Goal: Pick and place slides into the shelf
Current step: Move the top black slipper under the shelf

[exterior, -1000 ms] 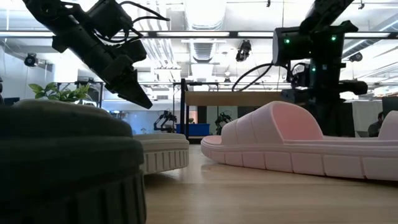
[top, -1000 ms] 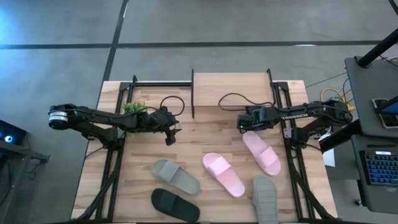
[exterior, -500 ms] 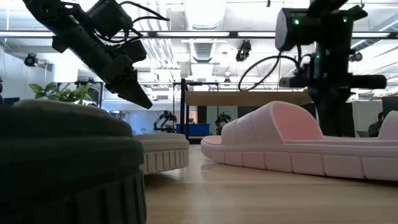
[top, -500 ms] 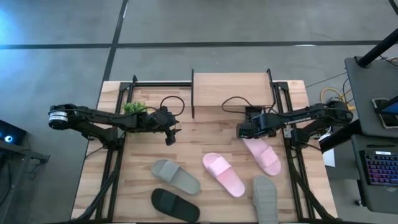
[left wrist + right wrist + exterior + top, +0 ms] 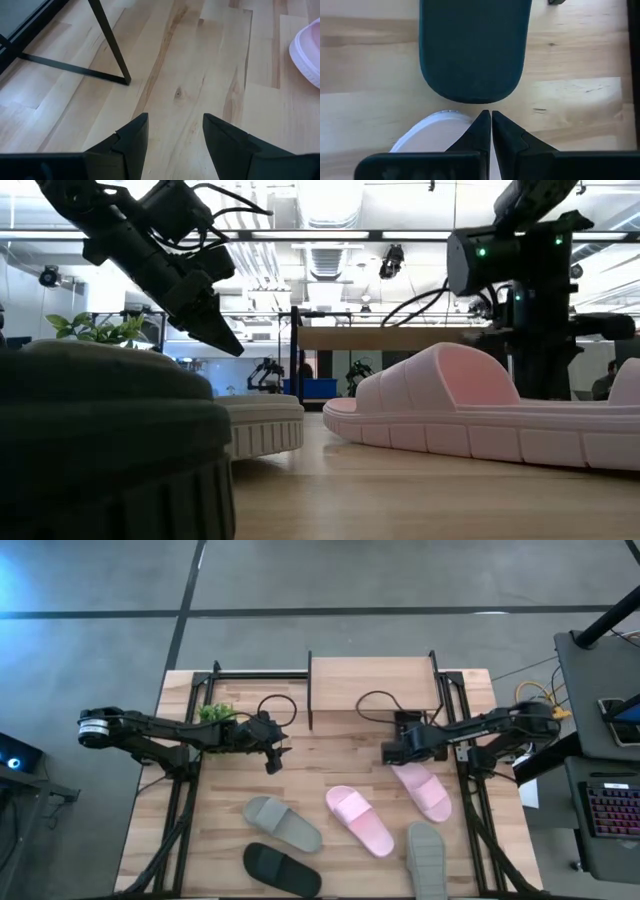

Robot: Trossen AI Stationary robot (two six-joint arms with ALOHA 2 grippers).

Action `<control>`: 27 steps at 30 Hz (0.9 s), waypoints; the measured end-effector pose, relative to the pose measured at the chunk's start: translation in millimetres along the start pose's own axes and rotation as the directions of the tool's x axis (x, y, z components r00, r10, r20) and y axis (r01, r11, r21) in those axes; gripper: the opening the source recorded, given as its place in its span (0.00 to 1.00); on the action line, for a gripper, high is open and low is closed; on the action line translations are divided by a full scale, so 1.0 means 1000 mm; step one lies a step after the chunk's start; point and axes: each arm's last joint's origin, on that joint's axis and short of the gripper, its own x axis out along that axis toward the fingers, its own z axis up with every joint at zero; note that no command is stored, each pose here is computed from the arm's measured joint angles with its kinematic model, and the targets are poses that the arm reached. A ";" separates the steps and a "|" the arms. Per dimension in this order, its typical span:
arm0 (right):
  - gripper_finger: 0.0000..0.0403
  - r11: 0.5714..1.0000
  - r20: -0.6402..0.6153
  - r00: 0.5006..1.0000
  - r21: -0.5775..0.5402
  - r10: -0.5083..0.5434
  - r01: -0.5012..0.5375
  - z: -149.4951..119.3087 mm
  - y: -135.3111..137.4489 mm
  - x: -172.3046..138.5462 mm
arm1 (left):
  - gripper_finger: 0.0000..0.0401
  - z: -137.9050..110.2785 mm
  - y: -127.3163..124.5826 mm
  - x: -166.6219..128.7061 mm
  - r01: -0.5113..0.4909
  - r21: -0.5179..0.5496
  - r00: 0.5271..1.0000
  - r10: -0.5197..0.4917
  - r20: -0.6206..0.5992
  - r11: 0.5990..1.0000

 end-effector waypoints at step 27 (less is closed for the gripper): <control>0.02 0.994 0.166 0.980 0.020 -0.111 0.109 0.017 0.005 0.022 | 0.43 0.000 0.000 0.000 0.000 0.000 1.000 0.000 -0.003 1.000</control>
